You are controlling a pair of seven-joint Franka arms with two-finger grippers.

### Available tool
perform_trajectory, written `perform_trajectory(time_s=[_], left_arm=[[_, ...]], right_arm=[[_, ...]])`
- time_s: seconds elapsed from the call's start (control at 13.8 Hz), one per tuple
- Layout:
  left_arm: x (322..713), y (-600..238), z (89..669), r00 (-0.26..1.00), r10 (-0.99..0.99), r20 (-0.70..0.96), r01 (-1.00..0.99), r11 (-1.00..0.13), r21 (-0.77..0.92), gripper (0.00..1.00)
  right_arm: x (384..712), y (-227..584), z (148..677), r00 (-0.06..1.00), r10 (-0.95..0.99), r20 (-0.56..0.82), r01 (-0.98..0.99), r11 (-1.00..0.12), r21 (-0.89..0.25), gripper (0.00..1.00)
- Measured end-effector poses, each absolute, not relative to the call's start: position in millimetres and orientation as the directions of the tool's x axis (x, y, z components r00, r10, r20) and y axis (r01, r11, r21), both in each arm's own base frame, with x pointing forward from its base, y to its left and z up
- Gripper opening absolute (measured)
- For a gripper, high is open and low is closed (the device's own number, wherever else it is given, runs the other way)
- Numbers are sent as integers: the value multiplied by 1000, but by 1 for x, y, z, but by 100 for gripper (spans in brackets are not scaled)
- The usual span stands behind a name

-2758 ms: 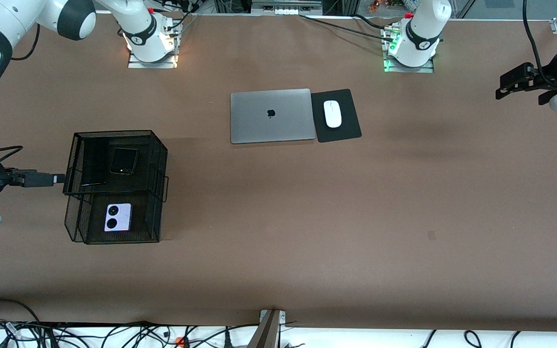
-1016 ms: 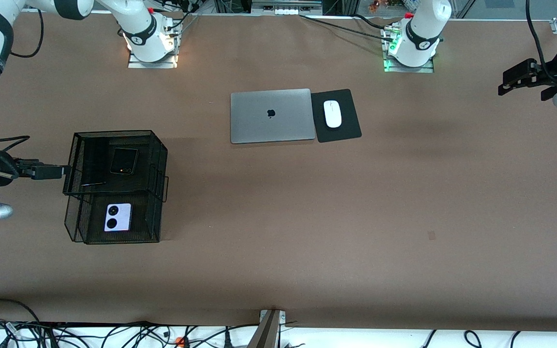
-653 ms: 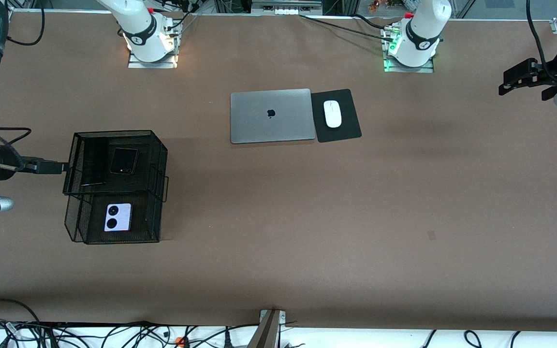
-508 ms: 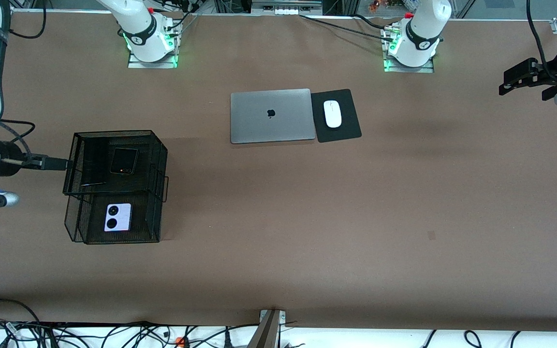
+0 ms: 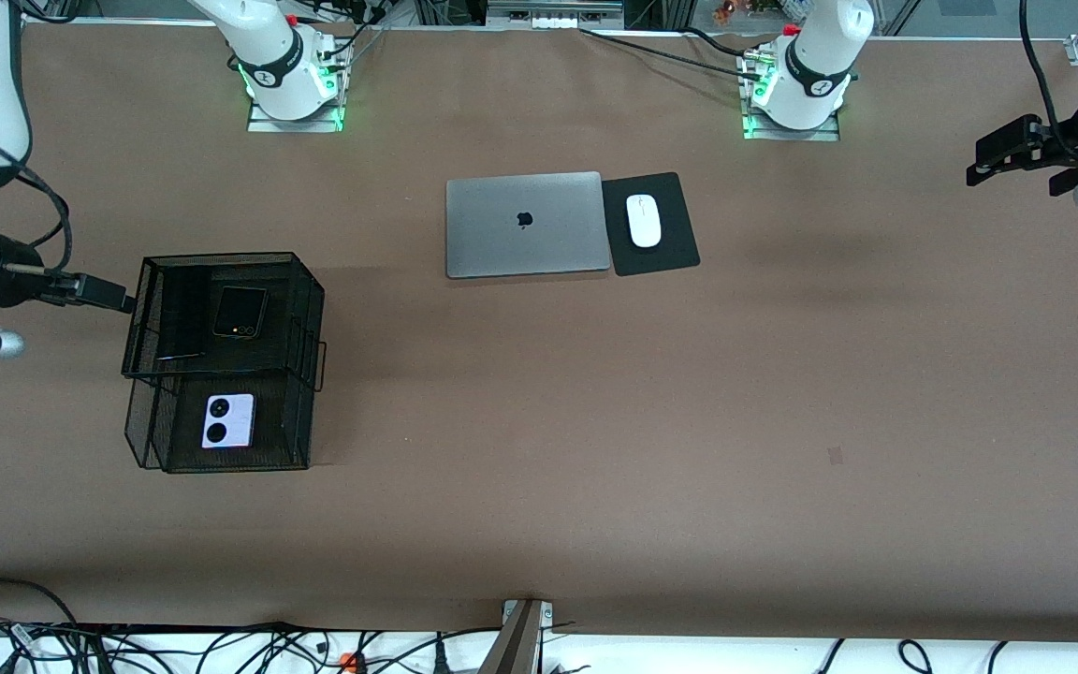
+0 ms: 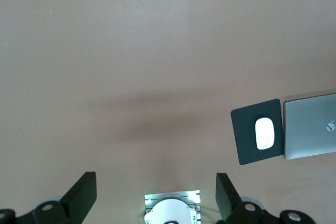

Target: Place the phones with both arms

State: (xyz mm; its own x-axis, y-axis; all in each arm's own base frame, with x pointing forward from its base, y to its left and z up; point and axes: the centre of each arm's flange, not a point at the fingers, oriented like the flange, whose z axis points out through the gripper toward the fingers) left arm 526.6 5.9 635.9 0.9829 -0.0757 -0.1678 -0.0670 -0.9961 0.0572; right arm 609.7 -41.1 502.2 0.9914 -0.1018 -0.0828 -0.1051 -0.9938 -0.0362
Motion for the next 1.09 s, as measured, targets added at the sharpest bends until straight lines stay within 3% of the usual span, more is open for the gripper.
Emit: perform_trajectory(time_s=[0.36,0.65,1.09], left_arm=[[527,7,638,984,-73,-163,-65,-996,57,100],[527,7,640,985,-73,-158,-65,-996,56,100],[529,7,637,984,-72,-165,-64,-996,56,100]], right_arm=[[608,-23,545,999,-50,17,-51,-999,8,100],[598,-18,589,999,-44,5,-44,-999,10,100],[598,-26,581,997,-72,-29,-73,-997,-24,100]])
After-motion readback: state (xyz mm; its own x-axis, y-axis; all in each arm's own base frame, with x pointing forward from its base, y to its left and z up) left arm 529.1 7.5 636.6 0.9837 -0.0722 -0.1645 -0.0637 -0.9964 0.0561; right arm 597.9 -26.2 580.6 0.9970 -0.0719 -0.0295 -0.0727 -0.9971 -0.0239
